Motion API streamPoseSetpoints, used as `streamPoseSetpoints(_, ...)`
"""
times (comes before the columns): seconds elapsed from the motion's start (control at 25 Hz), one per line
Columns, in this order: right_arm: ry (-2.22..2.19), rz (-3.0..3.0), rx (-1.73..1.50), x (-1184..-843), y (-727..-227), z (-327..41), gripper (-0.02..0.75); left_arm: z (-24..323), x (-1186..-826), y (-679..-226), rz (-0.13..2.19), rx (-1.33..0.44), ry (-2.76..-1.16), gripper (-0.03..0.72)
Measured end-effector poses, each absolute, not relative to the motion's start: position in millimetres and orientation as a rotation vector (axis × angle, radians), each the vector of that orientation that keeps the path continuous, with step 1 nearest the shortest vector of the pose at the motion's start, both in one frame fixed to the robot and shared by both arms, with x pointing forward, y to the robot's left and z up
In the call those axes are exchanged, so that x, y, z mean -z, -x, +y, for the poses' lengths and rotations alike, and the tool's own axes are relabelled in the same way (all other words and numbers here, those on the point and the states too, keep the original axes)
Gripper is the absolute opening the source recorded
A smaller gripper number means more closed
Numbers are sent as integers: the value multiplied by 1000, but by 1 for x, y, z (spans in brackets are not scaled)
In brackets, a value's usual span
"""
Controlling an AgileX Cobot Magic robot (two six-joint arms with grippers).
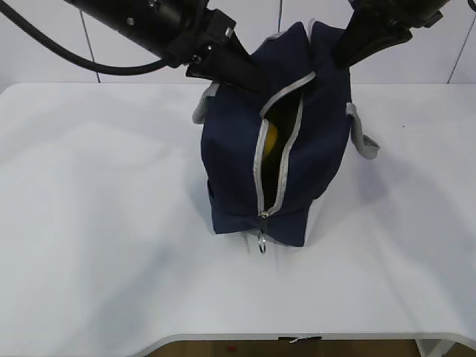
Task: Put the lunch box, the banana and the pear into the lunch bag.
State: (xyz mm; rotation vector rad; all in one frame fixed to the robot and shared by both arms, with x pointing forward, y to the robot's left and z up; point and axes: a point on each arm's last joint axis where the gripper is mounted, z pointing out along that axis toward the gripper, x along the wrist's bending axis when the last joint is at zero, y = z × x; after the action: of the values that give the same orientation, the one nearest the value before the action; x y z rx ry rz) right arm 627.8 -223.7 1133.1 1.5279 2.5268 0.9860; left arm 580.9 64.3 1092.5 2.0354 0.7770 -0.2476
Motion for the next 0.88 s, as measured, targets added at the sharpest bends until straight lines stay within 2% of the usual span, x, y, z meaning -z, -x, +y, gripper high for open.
streamPoseSetpoints(0.32,-1498,2503,-970,-1144,-621,-226,32,53,-1083,-586,811,217,-2005,-8)
streamPoseSetpoints(0.88,-1510,2515,-971,-1140,-623,-225,32,54,-1084,-589,823,185,-1996,-8)
